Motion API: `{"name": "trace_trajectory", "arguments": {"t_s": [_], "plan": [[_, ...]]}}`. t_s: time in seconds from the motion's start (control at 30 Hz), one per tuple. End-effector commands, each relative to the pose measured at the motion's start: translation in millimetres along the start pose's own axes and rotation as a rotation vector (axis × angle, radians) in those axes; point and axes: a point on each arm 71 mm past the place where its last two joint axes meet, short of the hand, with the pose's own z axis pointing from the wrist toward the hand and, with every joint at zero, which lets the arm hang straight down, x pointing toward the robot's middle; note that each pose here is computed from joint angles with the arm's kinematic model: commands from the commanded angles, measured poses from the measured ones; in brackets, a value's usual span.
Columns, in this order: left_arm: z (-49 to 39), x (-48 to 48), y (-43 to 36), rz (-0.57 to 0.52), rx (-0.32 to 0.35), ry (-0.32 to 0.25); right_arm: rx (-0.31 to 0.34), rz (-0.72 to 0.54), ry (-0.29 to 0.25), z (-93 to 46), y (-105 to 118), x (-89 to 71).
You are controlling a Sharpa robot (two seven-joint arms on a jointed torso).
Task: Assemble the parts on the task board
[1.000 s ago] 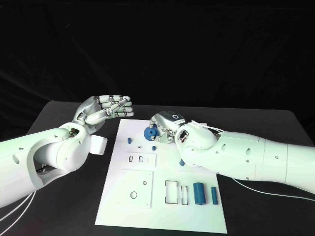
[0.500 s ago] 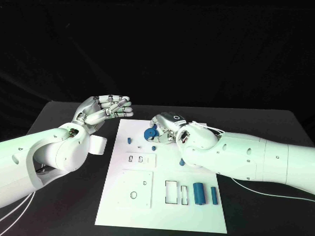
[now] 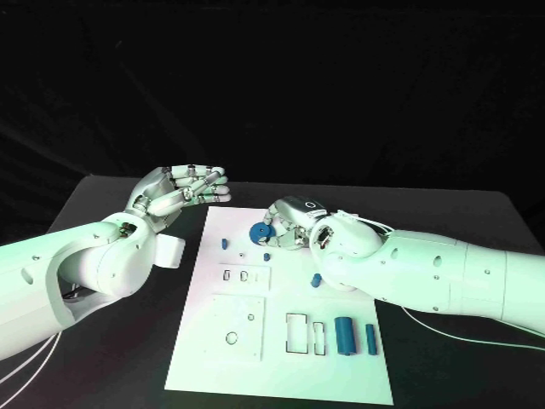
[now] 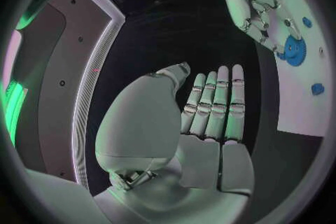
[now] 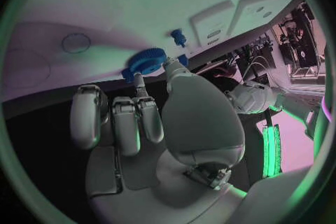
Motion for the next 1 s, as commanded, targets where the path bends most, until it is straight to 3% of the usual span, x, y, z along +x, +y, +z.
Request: {"name": "trace_trajectory", "arguments": {"t_s": [0.03,0.17,0.3,0.57,0.77,1.0], "plan": [[0.4,0.7,-1.1,-0.005,0.009,0.014,-0.010,0.042,-0.048,-7.2,-5,-7.4],[1.1,-2.5,-0.6,-0.001,0.009,0.007,-0.033,0.108,-0.109,-21.8,-15,-26.5],[2.5,-5.8,0.5,0.003,0.009,-0.001,-0.047,0.166,-0.132,-38.2,-28,-47.1],[5.5,-7.4,4.7,0.004,0.005,-0.004,-0.063,0.274,-0.088,-73.7,-74,-73.0],[6.9,-5.8,8.3,0.000,0.001,0.003,-0.044,0.294,-0.080,-94.5,-107,-78.2],[7.7,-5.0,11.0,-0.003,-0.004,0.008,0.012,0.278,-0.059,-105.4,-137,-69.8]]}}
